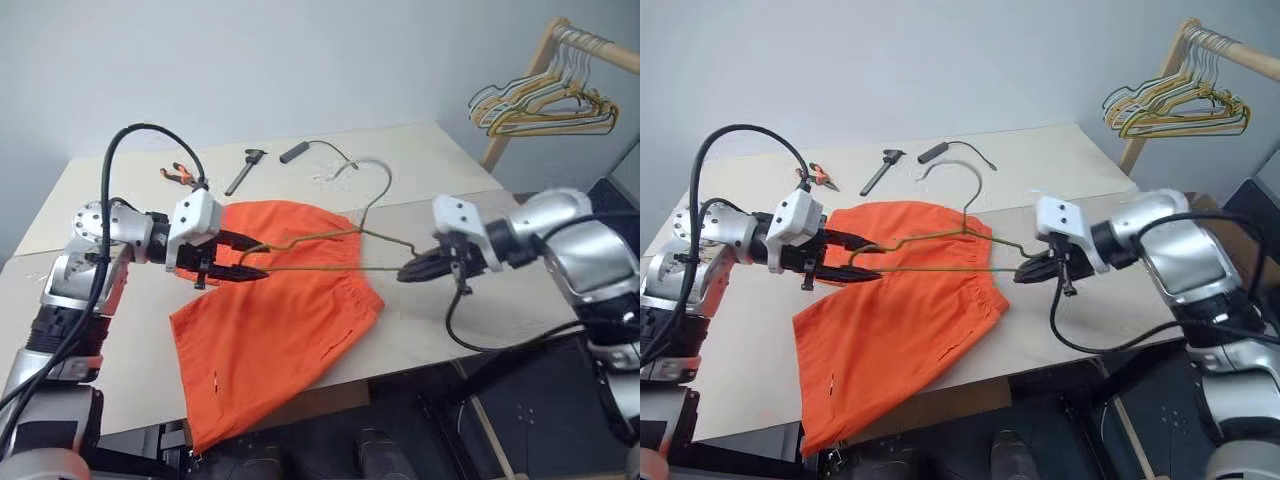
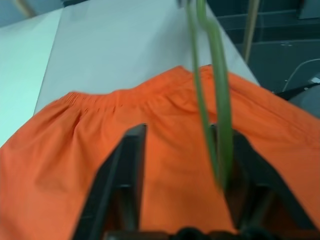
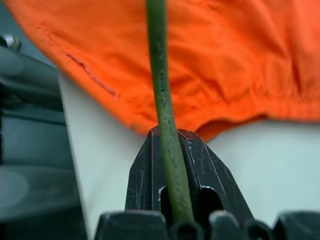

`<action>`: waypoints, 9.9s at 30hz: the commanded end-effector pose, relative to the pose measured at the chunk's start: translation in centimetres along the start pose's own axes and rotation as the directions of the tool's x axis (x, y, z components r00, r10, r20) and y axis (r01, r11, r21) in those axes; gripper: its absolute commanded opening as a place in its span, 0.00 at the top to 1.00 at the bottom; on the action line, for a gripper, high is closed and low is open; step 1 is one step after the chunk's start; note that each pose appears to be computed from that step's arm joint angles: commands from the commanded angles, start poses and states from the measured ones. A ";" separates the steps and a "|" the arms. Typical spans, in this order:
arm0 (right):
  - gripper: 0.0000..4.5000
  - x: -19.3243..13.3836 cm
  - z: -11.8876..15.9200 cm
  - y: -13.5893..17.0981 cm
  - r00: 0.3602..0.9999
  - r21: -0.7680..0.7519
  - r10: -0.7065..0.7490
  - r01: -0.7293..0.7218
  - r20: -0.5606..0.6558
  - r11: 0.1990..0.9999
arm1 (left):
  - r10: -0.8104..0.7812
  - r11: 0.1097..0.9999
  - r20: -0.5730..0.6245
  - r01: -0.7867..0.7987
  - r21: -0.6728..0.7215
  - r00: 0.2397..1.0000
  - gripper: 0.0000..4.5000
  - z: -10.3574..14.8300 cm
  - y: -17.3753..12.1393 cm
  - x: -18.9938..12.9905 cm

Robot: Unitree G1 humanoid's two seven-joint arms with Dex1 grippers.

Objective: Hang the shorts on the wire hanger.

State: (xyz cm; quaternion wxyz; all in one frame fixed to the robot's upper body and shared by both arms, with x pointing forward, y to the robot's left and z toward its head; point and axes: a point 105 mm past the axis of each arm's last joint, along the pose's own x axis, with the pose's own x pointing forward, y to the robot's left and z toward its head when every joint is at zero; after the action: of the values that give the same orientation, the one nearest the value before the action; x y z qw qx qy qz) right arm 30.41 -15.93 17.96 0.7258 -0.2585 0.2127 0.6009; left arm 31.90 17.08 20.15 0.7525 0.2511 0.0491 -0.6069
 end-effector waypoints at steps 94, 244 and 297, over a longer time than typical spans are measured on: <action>1.00 6.2 -5.2 -7.0 0.978 0.925 -0.175 -0.037 0.111 0.377 | 0.102 0.995 0.028 -0.101 -0.008 0.994 0.01 1.4 -5.8 -4.4; 0.99 -0.2 -1.2 -3.7 0.853 0.476 -0.485 0.351 0.193 0.807 | 0.084 0.996 -0.446 -0.089 0.009 0.891 1.00 -8.2 1.6 -7.1; 0.00 2.1 9.3 -1.6 0.884 0.132 -0.243 0.206 0.399 0.969 | 0.024 0.999 -0.360 -0.012 0.036 0.933 1.00 -7.0 2.3 -1.3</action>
State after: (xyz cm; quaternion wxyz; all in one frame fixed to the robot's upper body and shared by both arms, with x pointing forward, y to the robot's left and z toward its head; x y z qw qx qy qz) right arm 32.89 -10.24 22.96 0.8461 -0.1065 0.0754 0.5168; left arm 34.95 21.74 13.49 0.7261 0.3606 0.2034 -0.5490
